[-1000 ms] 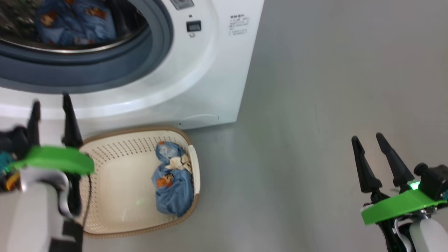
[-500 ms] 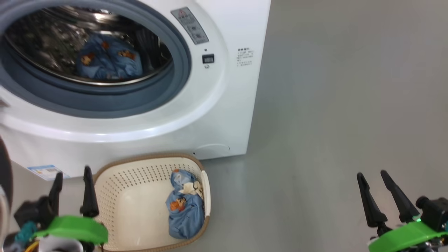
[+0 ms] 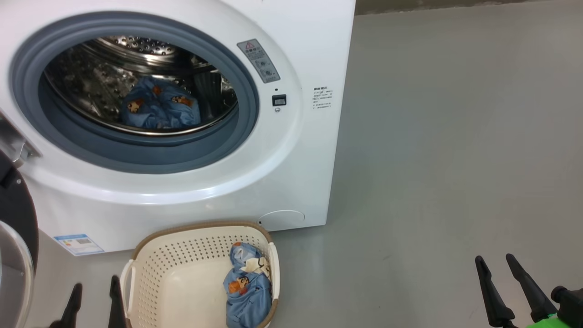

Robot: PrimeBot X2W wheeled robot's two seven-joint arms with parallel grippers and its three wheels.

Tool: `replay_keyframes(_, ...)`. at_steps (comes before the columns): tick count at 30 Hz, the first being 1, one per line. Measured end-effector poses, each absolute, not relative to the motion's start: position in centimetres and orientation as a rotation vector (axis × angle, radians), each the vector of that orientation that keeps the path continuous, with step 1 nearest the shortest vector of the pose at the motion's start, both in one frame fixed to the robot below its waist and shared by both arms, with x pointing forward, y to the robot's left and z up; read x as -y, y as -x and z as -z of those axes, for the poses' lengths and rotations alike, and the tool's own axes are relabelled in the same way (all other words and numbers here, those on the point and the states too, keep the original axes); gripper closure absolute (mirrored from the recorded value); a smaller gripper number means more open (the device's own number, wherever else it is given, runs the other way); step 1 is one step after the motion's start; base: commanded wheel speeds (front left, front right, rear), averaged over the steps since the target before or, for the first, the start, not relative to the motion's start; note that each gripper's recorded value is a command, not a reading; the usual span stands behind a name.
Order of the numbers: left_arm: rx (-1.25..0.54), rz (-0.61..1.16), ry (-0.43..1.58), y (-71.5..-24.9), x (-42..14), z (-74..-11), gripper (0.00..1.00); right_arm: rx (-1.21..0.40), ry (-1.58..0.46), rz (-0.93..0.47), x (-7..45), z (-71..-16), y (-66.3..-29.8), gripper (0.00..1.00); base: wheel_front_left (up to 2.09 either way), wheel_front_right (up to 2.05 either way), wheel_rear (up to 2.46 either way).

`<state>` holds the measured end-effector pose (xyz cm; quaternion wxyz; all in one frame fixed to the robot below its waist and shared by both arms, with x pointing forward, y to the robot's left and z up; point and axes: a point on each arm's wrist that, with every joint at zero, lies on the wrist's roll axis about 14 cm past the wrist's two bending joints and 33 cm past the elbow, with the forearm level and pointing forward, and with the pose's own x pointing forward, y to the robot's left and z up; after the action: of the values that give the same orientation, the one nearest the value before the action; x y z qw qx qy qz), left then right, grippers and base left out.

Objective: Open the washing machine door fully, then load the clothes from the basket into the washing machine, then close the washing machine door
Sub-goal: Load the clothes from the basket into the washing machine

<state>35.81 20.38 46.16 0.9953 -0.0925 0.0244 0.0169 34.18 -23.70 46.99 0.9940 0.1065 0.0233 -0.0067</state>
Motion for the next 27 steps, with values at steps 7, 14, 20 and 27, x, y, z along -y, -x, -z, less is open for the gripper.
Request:
replay_keyframes(7, -0.037, -0.041, 0.18, -35.1, -20.7, -46.6, 0.0, -0.04, -0.214, 0.025, 24.0, -47.2, -33.9, 0.0, 0.0, 0.0, 0.0)
replay_keyframes(14, -0.037, -0.04, 0.181, -35.2, -20.6, -46.5, 0.0, -0.042, -0.218, 0.027, 24.0, -47.1, -33.9, 0.0, 0.0, 0.0, 0.0)
replay_keyframes(20, -0.077, -0.035, 0.194, -35.3, -20.2, -45.3, 0.0, -0.053, -0.218, 0.027, 23.9, -46.8, -34.1, 0.0, 0.0, 0.0, 0.0)
replay_keyframes(27, -0.228, 0.028, 0.262, -35.9, -17.0, -40.7, 0.0, -0.043, -0.227, 0.021, 23.5, -46.9, -36.4, 0.0, 0.0, 0.0, 0.0)
